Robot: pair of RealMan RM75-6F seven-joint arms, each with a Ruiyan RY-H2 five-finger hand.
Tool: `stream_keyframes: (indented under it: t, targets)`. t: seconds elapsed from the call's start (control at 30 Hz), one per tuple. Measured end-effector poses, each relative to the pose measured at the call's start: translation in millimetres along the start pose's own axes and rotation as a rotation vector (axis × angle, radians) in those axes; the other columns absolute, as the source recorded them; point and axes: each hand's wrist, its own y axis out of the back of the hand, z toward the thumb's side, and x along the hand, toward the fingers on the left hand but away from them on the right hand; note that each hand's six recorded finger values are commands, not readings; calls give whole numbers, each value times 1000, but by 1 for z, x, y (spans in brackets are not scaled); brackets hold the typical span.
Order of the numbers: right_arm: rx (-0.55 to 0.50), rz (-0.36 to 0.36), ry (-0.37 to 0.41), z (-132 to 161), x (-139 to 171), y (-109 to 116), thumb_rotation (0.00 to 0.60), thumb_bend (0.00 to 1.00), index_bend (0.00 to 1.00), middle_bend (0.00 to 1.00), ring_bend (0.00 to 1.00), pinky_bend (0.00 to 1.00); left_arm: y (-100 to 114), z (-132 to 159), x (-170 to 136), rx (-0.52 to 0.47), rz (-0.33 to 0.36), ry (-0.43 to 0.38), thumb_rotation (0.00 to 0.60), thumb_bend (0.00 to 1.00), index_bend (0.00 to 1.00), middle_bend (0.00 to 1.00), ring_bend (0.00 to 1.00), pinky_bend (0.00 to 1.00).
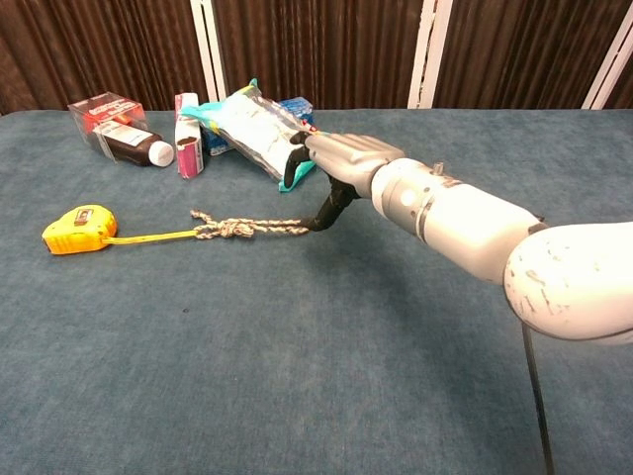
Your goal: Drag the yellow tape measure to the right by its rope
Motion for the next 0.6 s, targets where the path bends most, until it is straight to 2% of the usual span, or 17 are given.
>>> stream_keyframes:
  t: [0.6]
  targets:
    - [17,29,-13,7,-14,-25,600,401,510,62,52,0,-1,-2,-1,0,-2,18,600,406,143,0,0,113]
